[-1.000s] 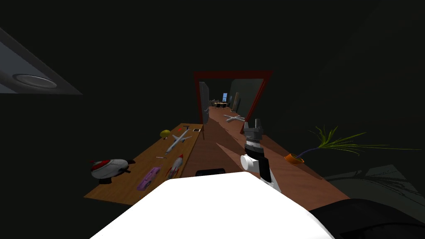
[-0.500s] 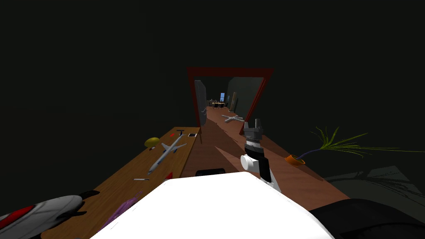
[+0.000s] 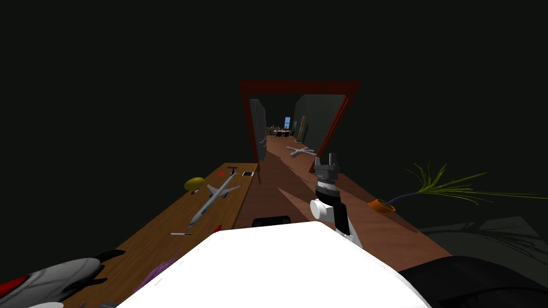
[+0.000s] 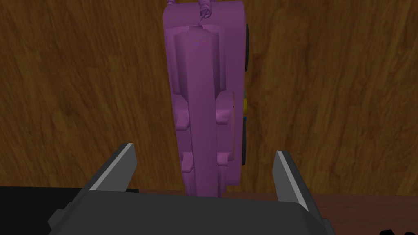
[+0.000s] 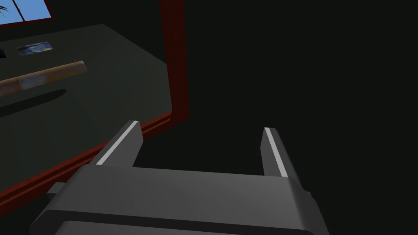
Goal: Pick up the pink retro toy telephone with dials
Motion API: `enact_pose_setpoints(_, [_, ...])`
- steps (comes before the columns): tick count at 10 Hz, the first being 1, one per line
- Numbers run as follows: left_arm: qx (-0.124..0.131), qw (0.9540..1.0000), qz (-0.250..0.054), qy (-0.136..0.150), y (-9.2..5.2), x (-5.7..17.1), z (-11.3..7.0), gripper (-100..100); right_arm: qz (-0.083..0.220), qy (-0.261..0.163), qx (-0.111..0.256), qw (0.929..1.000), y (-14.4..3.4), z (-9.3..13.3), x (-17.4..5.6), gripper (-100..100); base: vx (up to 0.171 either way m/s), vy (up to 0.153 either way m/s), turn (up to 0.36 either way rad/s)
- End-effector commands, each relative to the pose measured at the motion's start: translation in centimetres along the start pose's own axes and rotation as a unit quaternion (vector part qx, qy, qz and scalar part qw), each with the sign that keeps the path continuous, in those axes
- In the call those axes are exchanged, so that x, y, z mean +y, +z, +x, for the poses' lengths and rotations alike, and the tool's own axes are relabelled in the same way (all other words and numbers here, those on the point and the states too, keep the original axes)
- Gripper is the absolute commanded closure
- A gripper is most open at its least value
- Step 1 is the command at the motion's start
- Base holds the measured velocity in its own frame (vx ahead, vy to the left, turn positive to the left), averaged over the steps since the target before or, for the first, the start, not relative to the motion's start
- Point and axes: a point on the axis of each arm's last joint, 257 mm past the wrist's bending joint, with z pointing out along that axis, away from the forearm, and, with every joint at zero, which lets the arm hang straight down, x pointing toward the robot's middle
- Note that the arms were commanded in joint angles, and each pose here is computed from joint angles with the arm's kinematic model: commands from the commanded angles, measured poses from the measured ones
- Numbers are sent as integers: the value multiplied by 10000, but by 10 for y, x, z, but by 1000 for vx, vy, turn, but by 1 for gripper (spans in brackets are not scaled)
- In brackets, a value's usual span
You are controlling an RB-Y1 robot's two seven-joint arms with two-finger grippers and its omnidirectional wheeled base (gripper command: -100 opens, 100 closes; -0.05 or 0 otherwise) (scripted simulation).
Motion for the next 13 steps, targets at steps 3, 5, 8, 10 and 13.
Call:
enact_pose_setpoints(3, [7,10000,-11,16,10,6,1,100,0,0,0,10000,0,0,0,0,-4,21,10])
enact_pose_setpoints(5, [4,10000,-36,9,10,8,0,100,0,0,0,10000,0,0,0,0,0,0,0])
enact_pose_setpoints(8, [5,10000,-34,11,10,8,0,0,0,0,0,10000,0,0,0,0,0,0,0])
enact_pose_setpoints(10, [-10,10000,-5,5,-2,-2,-1,100,0,0,0,10000,0,0,0,0,8,-33,-19])
enact_pose_setpoints(13, [-13,10000,-2,6,-6,-4,-2,0,0,0,0,10000,0,0,0,0,4,-13,-4])
